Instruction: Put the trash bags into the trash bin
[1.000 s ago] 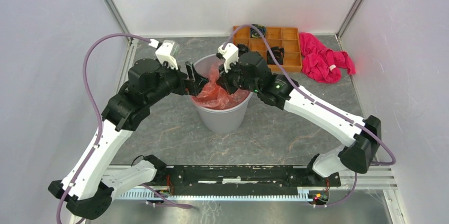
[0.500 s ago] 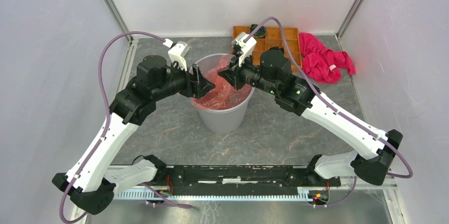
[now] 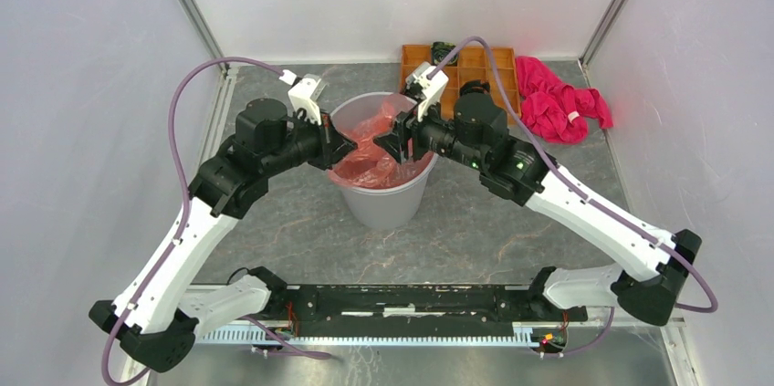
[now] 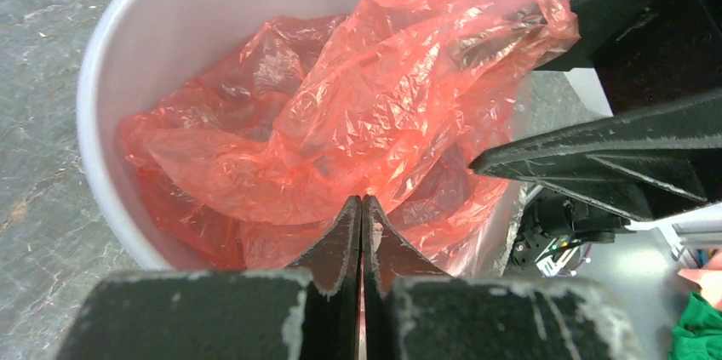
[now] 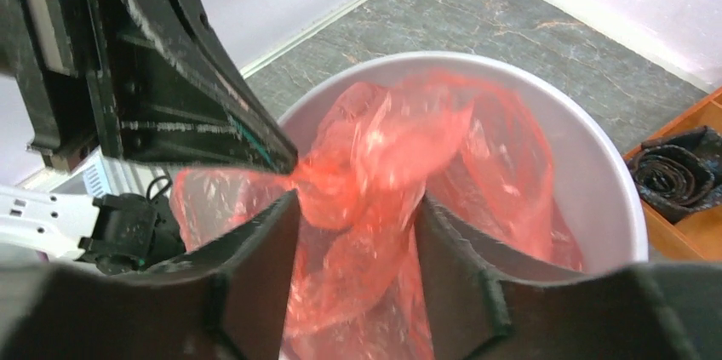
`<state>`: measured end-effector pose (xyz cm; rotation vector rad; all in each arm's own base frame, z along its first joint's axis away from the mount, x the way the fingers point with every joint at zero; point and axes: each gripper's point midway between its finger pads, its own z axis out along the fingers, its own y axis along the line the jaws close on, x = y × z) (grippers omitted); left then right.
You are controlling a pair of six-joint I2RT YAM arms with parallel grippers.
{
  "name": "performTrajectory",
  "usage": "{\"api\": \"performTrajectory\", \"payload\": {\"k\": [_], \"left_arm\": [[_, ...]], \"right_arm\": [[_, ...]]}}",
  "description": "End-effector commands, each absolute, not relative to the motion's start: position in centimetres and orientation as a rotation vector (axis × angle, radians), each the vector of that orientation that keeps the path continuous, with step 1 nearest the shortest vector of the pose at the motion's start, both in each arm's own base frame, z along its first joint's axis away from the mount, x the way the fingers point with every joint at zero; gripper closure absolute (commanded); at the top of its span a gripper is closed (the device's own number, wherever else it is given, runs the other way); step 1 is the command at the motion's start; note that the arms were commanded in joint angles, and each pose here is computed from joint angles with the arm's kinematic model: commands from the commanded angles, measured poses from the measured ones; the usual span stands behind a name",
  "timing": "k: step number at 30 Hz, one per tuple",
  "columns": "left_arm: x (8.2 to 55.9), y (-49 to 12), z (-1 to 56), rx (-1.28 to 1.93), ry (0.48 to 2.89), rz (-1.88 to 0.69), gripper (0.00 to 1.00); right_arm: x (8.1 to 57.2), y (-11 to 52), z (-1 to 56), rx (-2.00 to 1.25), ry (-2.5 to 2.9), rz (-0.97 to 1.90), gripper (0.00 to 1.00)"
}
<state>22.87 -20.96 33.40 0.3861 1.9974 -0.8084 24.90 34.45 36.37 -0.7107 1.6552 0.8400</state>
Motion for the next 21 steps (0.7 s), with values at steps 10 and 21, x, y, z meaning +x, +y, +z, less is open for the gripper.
{"api": "performTrajectory", "payload": {"k": [10, 21], "left_arm": [[22.6, -17.5, 37.7, 0.229, 1.775, -0.731, 0.98], [22.9, -14.3, 37.3, -0.029, 1.809, -0.654, 0.91]], "right_arm": [[24.4, 32.4, 37.3, -0.612, 1.602, 0.843, 0.28], [25.9, 32.2, 37.3, -0.536, 1.596, 0.804, 0.89]]}}
